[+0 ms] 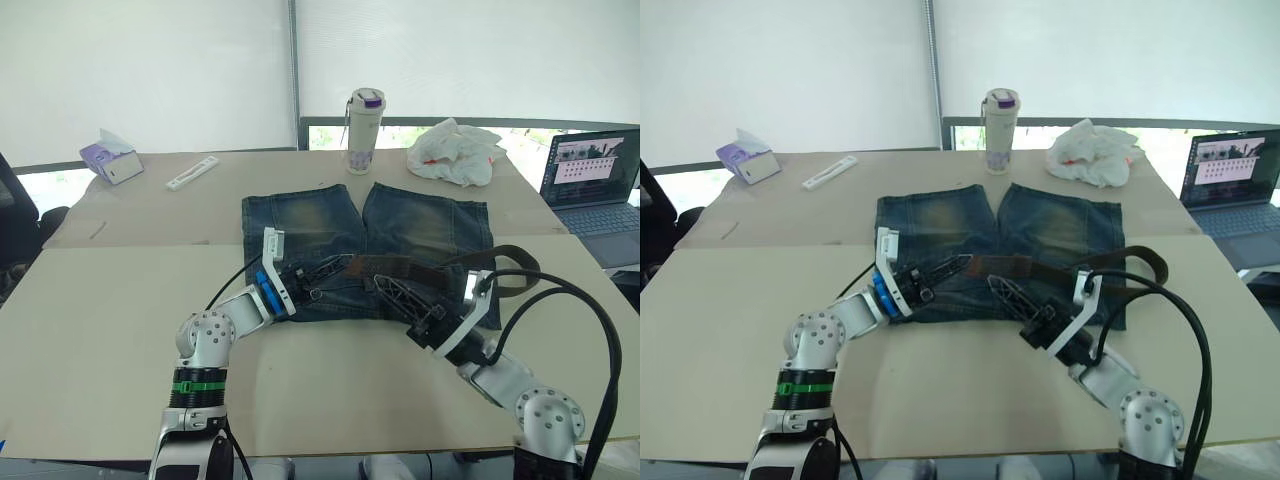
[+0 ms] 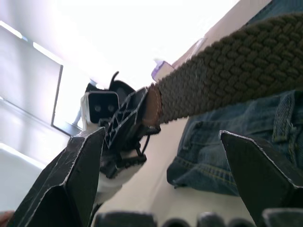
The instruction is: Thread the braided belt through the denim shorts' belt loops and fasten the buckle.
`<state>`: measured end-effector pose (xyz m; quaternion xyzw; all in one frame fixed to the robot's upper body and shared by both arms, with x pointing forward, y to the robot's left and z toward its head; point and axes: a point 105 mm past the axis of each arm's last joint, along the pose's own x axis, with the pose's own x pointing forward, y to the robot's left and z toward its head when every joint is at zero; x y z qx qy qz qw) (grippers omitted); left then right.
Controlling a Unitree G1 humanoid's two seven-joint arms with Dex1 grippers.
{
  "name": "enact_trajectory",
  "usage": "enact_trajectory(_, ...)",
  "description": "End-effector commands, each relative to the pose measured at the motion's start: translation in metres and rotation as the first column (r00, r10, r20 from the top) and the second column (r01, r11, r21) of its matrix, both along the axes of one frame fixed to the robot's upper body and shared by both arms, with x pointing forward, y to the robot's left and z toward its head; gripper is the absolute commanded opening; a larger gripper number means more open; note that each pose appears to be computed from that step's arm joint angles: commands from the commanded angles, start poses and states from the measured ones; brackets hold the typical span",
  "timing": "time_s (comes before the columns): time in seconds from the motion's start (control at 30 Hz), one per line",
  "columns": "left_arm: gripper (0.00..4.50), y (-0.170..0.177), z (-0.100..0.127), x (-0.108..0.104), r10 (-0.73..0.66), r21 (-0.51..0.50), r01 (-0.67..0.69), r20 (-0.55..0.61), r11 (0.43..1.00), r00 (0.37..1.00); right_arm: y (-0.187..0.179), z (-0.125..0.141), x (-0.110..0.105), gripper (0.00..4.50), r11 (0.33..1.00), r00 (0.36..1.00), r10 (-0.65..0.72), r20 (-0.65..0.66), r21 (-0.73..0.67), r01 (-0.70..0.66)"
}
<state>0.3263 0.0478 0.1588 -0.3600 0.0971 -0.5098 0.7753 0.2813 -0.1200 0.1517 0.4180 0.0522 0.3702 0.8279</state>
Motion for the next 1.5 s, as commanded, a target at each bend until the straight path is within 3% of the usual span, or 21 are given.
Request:
enact_trajectory(0.03, 0.0, 0.0, 0.008, -0.005, -0.024, -0.017, 0.025, 0.031, 1.0, 0.999, -0.003, 0.014, 0.004, 4.25, 1.0, 0.998, -0.024, 0.057, 0.021, 0.023)
enact_trajectory(0.13, 0.0, 0.001, 0.005, -0.006, -0.029, -0.005, 0.03, 0.027, 1.0, 0.999, 0.0, 0.015, 0.003, 3.47, 1.0, 0.998, -0.002, 0.066, 0.004, 0.002)
enact_trajectory(0.47, 0.0, 0.003, 0.0, -0.006, -0.026, 0.002, 0.026, 0.022, 1.0, 0.999, 0.0, 0.015, 0.009, 0.02, 1.0, 0.998, -0.03, 0.061, -0.004, 0.031)
enact_trajectory(0.67, 0.0, 0.003, 0.0, -0.005, -0.024, 0.011, 0.024, 0.037, 1.0, 0.999, 0.0, 0.013, 0.009, 0.02, 0.999, 0.997, -0.04, 0.059, -0.023, 0.041)
enact_trajectory(0.7, 0.77, 0.003, 0.0, -0.006, -0.029, 0.017, 0.029, 0.048, 0.999, 0.998, -0.001, 0.012, 0.01, 0.0, 0.998, 0.997, -0.055, 0.053, -0.029, 0.056)
enact_trajectory(0.8, 1.87, 0.007, -0.004, -0.003, -0.003, 0.088, -0.006, 0.097, 0.996, 0.995, -0.011, 0.006, 0.016, 0.0, 0.992, 0.994, -0.109, 0.03, -0.057, 0.111)
enact_trajectory(0.93, 3.82, 0.019, -0.011, 0.002, 0.027, 0.195, -0.064, 0.187, 0.979, 0.982, -0.036, -0.007, 0.026, 0.0, 0.968, 0.975, -0.221, -0.023, -0.127, 0.217)
enact_trajectory(1.0, 4.39, 0.03, -0.021, 0.006, 0.031, 0.309, -0.109, 0.248, 0.945, 0.968, -0.049, -0.013, 0.027, 0.0, 0.955, 0.962, -0.265, -0.058, -0.156, 0.254)
enact_trajectory(1.27, 4.39, 0.043, -0.028, 0.015, 0.01, 0.411, -0.177, 0.377, 0.894, 0.926, -0.075, -0.023, 0.027, 0.0, 0.917, 0.923, -0.367, -0.116, -0.209, 0.339)
enact_trajectory(1.5, 4.39, 0.035, -0.023, 0.012, -0.05, 0.43, -0.181, 0.473, 0.885, 0.88, -0.061, -0.039, 0.032, 0.0, 0.91, 0.928, -0.338, -0.159, -0.308, 0.279)
